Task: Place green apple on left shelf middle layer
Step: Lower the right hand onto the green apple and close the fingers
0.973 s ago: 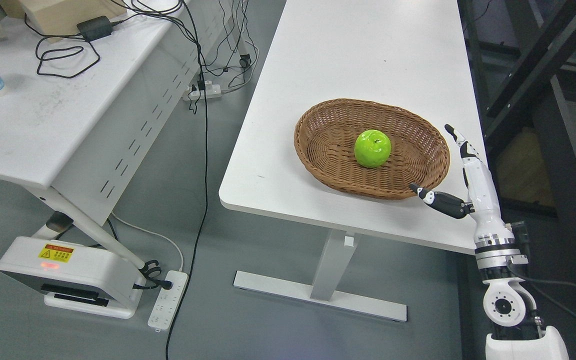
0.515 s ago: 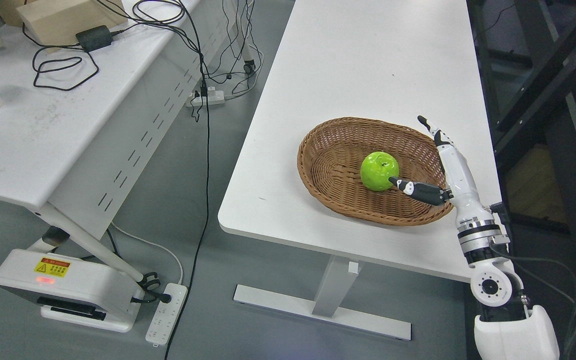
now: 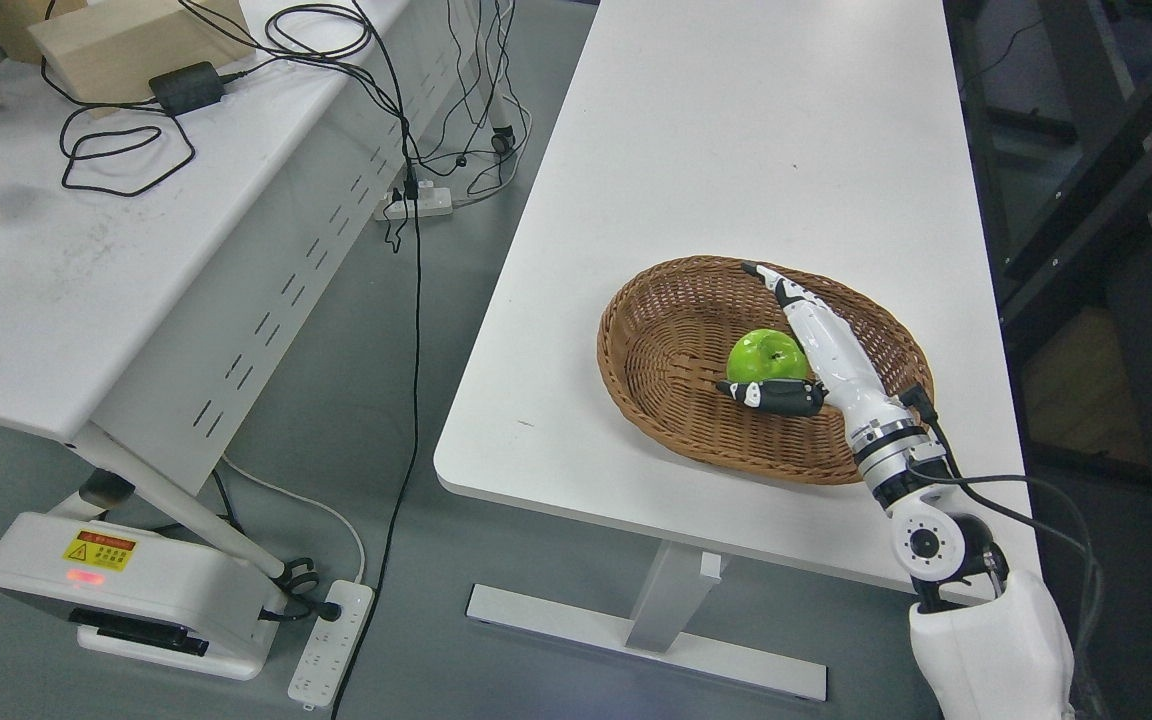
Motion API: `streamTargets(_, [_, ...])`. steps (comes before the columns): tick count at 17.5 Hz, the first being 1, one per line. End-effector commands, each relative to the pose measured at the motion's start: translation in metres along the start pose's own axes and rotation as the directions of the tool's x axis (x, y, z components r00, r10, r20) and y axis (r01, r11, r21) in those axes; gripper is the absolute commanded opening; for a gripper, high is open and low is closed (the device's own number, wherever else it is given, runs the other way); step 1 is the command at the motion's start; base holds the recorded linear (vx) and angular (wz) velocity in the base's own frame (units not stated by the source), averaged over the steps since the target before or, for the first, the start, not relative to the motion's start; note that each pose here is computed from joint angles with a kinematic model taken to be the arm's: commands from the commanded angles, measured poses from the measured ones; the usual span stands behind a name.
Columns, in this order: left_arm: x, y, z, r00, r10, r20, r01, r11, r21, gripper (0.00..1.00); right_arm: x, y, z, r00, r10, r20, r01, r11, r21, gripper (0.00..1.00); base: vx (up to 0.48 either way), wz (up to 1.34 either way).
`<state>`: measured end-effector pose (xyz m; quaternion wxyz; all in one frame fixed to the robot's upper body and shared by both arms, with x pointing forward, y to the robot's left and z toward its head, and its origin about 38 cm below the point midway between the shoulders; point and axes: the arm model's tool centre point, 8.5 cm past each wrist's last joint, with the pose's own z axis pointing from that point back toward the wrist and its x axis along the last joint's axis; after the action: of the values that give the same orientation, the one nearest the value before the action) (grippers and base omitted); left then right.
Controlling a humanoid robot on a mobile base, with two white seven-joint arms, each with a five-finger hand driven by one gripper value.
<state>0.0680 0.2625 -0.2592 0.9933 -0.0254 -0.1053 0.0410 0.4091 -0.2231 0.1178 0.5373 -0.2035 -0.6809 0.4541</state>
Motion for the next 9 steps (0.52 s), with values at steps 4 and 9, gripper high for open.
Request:
streamTargets(4, [0.001, 0.011, 0.001, 1.0, -0.003, 0.001, 0.003, 1.0, 0.017, 1.0, -0.008, 0.029, -0.02, 0.999, 0.04, -0.018, -0.037, 0.992, 0.123, 0.97, 0.003, 0.0])
streamTargets(9, [0.001, 0.011, 0.001, 1.0, -0.003, 0.001, 0.003, 1.0, 0.017, 1.0, -0.014, 0.024, -0.028, 0.998, 0.046, -0.034, -0.042, 0.992, 0.121, 0.9, 0.0, 0.0])
